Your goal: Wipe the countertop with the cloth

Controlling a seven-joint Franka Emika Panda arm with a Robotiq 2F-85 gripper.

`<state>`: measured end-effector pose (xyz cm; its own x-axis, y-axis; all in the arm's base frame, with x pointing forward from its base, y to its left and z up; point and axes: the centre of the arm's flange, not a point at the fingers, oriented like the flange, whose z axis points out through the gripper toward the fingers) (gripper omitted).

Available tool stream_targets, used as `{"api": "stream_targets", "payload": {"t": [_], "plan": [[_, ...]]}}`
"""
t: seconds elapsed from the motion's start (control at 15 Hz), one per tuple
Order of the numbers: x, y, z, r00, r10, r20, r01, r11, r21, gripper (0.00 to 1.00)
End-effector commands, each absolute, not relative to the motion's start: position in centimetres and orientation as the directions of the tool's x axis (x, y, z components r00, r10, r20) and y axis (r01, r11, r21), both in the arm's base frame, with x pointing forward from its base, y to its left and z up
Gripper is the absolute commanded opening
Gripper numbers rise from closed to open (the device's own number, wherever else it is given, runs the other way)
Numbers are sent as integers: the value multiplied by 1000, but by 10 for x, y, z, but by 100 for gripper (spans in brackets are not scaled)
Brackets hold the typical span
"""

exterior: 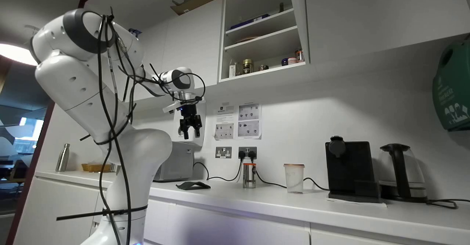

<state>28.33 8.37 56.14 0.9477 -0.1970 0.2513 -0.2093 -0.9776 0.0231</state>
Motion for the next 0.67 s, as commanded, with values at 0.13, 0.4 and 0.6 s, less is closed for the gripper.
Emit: {"api": "stream_targets", "payload": {"t": [0.13,0.4,0.6], "plan": [[331,43,528,942,-293,163,-289,-956,-50,100],[358,17,495,930,-358,79,-335,-917,-214,100],[371,1,465,916,-402,-7,-382,-865,-325,100]]}}
